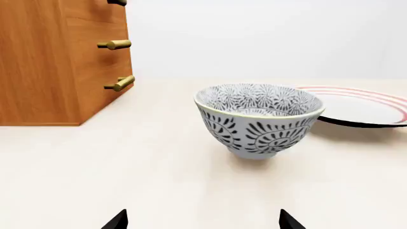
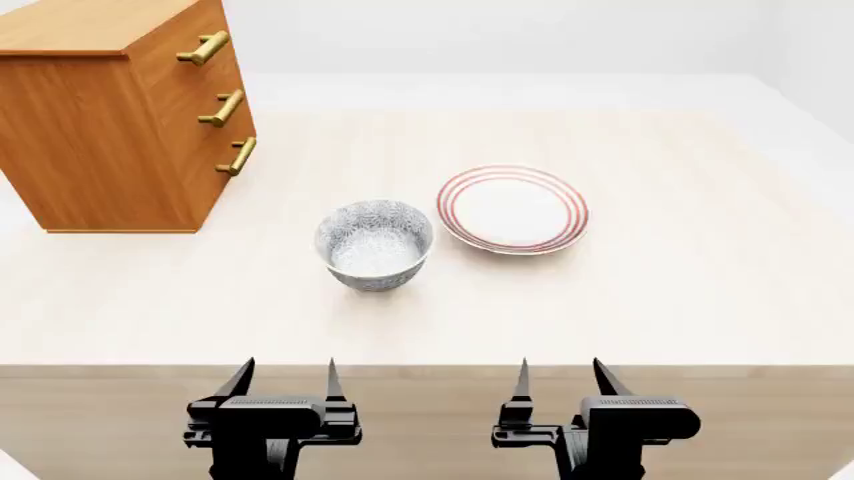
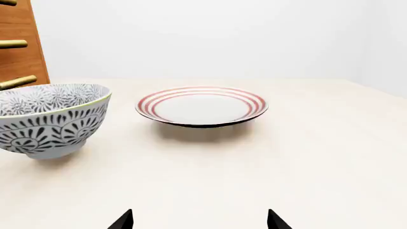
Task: Open the bottom drawer of the cabinet.
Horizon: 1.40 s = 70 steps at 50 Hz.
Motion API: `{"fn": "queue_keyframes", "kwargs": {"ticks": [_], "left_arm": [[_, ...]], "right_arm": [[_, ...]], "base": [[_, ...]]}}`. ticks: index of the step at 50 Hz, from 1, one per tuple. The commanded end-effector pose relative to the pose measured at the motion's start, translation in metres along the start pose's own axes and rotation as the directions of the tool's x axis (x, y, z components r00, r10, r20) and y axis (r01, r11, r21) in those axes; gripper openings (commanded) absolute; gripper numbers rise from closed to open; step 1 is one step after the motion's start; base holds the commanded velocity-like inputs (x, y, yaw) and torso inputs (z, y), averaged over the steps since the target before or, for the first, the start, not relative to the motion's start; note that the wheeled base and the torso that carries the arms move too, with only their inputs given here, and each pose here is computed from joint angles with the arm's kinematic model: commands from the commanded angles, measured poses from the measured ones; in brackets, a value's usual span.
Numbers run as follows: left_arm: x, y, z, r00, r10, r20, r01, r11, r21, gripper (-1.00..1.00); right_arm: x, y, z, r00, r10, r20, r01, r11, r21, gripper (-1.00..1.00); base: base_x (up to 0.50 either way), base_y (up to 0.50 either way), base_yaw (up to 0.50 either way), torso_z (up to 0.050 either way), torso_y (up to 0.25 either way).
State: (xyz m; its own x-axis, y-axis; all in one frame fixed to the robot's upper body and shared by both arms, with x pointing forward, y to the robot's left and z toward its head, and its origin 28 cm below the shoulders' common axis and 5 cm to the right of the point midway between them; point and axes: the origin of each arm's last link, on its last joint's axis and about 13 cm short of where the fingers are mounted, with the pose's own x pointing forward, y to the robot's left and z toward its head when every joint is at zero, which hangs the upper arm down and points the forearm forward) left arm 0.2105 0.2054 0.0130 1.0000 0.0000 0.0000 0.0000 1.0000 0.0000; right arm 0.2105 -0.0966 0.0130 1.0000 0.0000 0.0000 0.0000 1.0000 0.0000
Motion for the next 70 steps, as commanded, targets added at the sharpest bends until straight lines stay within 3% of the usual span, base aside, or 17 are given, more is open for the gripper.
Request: {"fn": "queue_keyframes", "kwargs": {"ticks": [1,2,3,4,16,23,25,28,29,31,38,70], "left_arm": [[0.001,0.001,-0.003,1.0,0.004,-0.007,-0.004,1.0,0.004,1.0],[0.001,0.002,-0.004,1.0,0.006,-0.011,-0.006,1.0,0.001,1.0],[0.001,0.002,-0.005,1.0,0.008,-0.014,-0.008,1.0,0.0,1.0],[0.001,0.002,-0.005,1.0,0.009,-0.014,-0.009,1.0,0.002,1.0],[0.003,0.004,-0.01,1.0,0.01,-0.03,-0.01,1.0,0.0,1.0],[0.005,0.004,-0.004,0.999,-0.008,-0.05,0.008,1.0,0.002,1.0],[0.011,0.003,0.016,0.997,-0.041,-0.062,0.041,0.999,0.002,1.0],[0.021,0.004,0.068,0.999,-0.048,-0.003,0.048,0.999,-0.015,1.0],[0.021,0.004,0.077,0.998,-0.062,0.001,0.062,0.998,-0.031,1.0],[0.021,0.005,0.084,0.998,-0.056,0.025,0.057,0.998,-0.034,1.0],[0.024,0.005,0.065,0.998,-0.059,-0.01,0.059,0.998,-0.03,1.0],[0.028,0.005,0.067,0.999,-0.053,0.007,0.053,0.999,-0.014,1.0]], "right_arm": [[0.002,-0.001,-0.002,1.0,0.009,-0.014,-0.008,0.999,0.033,1.0],[0.002,-0.002,-0.001,1.0,0.014,-0.003,-0.014,0.998,0.062,1.0],[0.003,-0.002,-0.002,0.999,-0.036,-0.022,0.036,0.999,-0.01,1.0],[0.001,-0.001,-0.001,1.0,-0.007,0.014,0.007,1.0,0.006,1.0],[0.001,-0.003,-0.002,1.0,-0.016,-0.008,0.017,0.998,0.062,1.0],[0.005,-0.002,0.005,0.999,-0.016,-0.048,0.015,1.0,-0.006,1.0],[0.01,-0.003,0.026,0.997,-0.005,-0.071,0.004,1.0,-0.008,1.0],[0.012,-0.003,0.082,0.998,0.04,0.051,-0.04,0.999,-0.005,1.0],[0.012,-0.003,0.091,0.998,0.047,0.048,-0.047,0.999,0.012,1.0],[0.012,-0.003,0.101,0.996,0.022,0.081,-0.02,0.999,-0.032,1.0],[0.013,-0.001,0.092,0.998,0.021,0.062,-0.021,1.0,-0.012,1.0],[0.015,-0.008,0.093,0.998,-0.007,0.061,0.007,1.0,0.007,1.0]], "base": [[0.0,0.0,0.0,0.0,0.0],[0.0,0.0,0.0,0.0,0.0],[0.0,0.0,0.0,0.0,0.0],[0.0,0.5,0.0,0.0,0.0],[0.0,0.43,0.0,0.0,0.0],[0.0,0.0,0.0,0.0,0.0],[0.0,0.0,0.0,0.0,0.0],[0.04,0.0,0.0,0.0,0.0],[0.5,0.0,0.0,0.0,0.0],[0.5,0.0,0.0,0.0,0.0],[0.5,0.0,0.0,0.0,0.0],[0.5,0.0,0.0,0.0,0.0]]}}
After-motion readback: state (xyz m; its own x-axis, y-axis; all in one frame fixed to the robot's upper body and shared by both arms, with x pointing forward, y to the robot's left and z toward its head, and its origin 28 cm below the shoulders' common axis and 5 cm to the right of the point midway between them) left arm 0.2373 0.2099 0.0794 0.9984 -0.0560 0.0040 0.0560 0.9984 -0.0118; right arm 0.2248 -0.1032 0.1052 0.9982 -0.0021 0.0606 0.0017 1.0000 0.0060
